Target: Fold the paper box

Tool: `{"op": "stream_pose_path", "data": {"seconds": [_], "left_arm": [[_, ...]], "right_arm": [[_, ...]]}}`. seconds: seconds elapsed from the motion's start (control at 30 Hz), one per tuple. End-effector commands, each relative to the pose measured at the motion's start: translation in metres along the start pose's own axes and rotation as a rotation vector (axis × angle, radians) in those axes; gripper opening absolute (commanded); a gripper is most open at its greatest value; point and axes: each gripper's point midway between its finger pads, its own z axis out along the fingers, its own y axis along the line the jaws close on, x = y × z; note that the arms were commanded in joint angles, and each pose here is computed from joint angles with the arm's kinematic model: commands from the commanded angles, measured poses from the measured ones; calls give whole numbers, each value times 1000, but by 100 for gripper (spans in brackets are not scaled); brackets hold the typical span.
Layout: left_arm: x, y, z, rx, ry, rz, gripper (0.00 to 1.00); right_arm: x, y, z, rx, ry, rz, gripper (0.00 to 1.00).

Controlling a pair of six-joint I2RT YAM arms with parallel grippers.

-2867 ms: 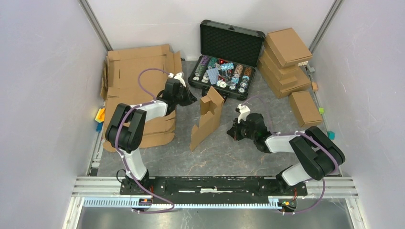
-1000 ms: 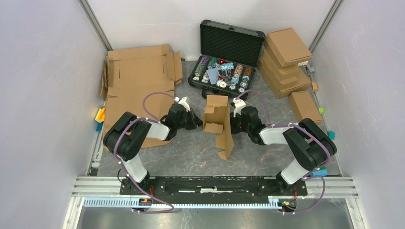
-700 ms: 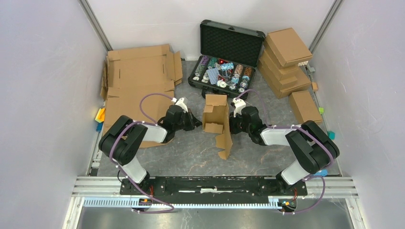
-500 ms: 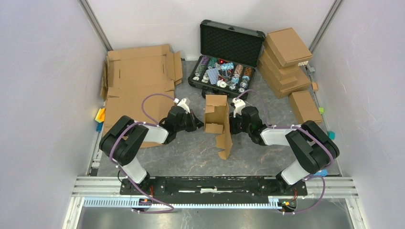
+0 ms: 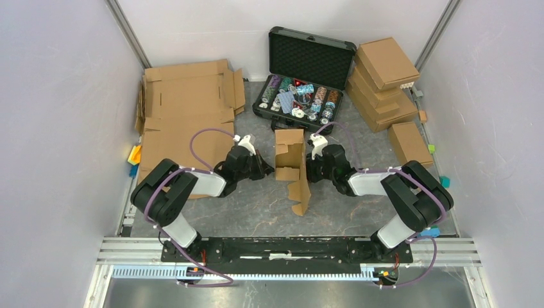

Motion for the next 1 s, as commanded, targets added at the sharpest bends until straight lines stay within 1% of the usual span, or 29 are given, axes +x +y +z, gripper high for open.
{"op": "stream_pose_path", "data": {"seconds": [0.0, 0.1, 0.13, 0.23, 0.27, 0.33, 0.37, 0.4, 0.5, 0.63, 0.67, 0.77, 0.87, 0.97], "left_arm": [[-4, -3, -15, -5, -44, 23, 7], [5, 6, -25, -30, -38, 26, 12], [8, 8, -29, -36, -40, 25, 16], [12, 9, -40, -41, -62, 32, 35], [16, 7, -42, -40, -63, 41, 43], [17, -1, -43, -32, -81, 68, 56], [17, -5, -42, -33, -93, 84, 60], [18, -10, -41, -22, -96, 104, 63], [11, -12, -38, -29, -137, 155, 66], [8, -10, -40, -44, -174, 232, 84], [6, -7, -41, -58, -184, 234, 86], [0, -4, -40, -84, -211, 237, 87], [-6, -4, -34, -95, -234, 252, 88], [-14, -5, -27, -92, -279, 283, 85]], "right_arm": [[-17, 11, 2, -32, -46, -22, 3], [-18, 10, 1, -30, -49, -24, 3], [-19, 10, 1, -29, -51, -26, 3], [-19, 11, 1, -32, -50, -25, 3], [-18, 11, 2, -34, -50, -25, 3], [-19, 11, 2, -36, -52, -24, 3], [-19, 12, 2, -38, -52, -24, 3], [-20, 12, 3, -38, -53, -24, 3], [-20, 13, 3, -44, -53, -25, 3], [-22, 13, 2, -45, -54, -27, 3], [-23, 14, 2, -46, -57, -27, 3], [-24, 14, 3, -46, -57, -29, 3], [-26, 14, 3, -47, -60, -30, 3], [-27, 15, 3, -47, -60, -31, 3]]}}
